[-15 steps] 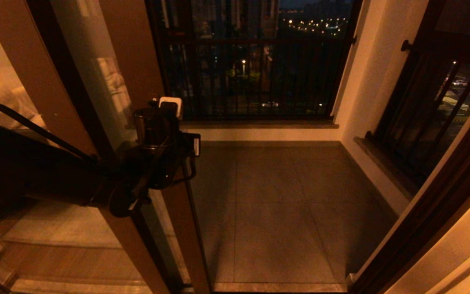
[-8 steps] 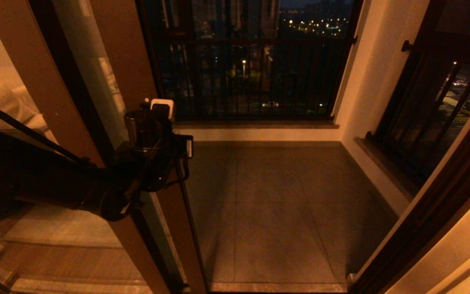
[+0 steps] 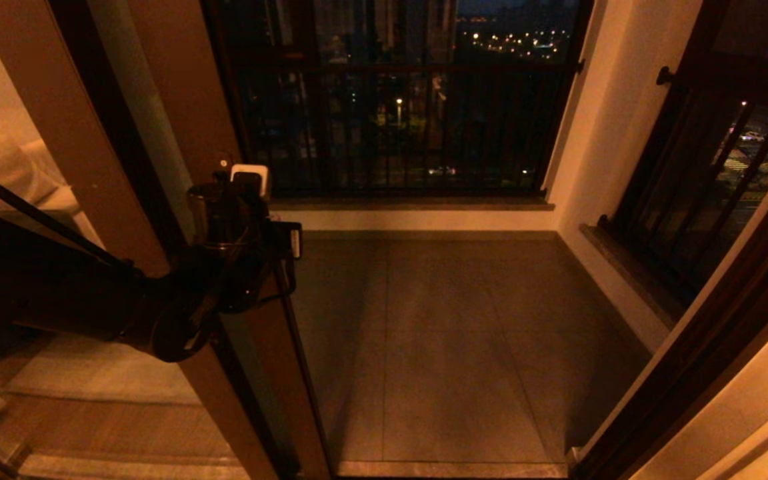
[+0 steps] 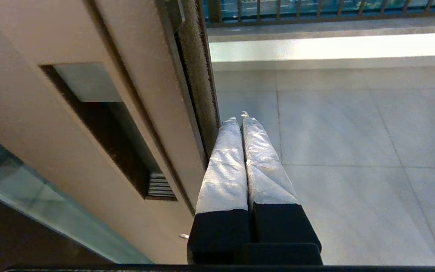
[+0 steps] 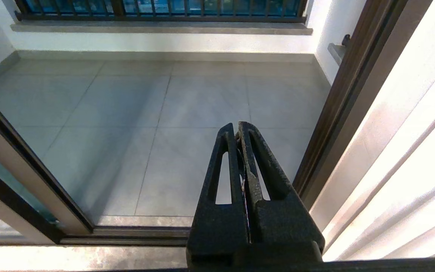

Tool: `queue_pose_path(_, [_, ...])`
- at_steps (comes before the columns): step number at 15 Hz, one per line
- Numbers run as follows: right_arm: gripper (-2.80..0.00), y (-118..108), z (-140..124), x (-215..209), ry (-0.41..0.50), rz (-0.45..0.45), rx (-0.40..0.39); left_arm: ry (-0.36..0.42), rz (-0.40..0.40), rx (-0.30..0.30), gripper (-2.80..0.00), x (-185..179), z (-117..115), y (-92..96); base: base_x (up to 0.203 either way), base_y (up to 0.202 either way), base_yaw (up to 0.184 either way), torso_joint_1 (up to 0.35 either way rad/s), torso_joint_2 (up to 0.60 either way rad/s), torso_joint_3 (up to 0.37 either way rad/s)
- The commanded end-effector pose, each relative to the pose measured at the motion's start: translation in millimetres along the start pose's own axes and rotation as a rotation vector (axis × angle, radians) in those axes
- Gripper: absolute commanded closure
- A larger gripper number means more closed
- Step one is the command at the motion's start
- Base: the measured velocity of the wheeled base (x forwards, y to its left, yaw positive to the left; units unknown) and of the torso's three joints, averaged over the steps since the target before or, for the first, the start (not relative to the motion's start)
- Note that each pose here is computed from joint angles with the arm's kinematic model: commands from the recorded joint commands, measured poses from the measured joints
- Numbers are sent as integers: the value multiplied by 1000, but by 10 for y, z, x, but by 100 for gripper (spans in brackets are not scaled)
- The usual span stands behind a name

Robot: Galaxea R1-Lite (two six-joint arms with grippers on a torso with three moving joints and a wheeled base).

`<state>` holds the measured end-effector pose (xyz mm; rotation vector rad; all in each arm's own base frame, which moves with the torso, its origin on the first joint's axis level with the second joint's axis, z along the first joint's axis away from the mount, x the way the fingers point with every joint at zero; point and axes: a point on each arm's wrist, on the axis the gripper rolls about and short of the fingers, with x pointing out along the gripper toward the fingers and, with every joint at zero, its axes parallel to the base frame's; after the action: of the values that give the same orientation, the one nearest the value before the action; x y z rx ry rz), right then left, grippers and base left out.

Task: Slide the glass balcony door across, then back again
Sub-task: Open the slid door

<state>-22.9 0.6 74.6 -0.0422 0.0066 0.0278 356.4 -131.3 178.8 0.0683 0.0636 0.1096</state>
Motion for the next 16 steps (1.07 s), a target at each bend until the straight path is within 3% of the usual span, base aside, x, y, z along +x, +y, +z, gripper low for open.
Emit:
queue_pose_path(1, [0,0,-8,2,2,0,-1,7,14,2,0,35,-34,44,0,0,0,0,0,0])
queue_pose_path(16, [0,0,-8,2,2,1,-1,23,61,2,0,122,-76,341,0,0,0,0,0,0])
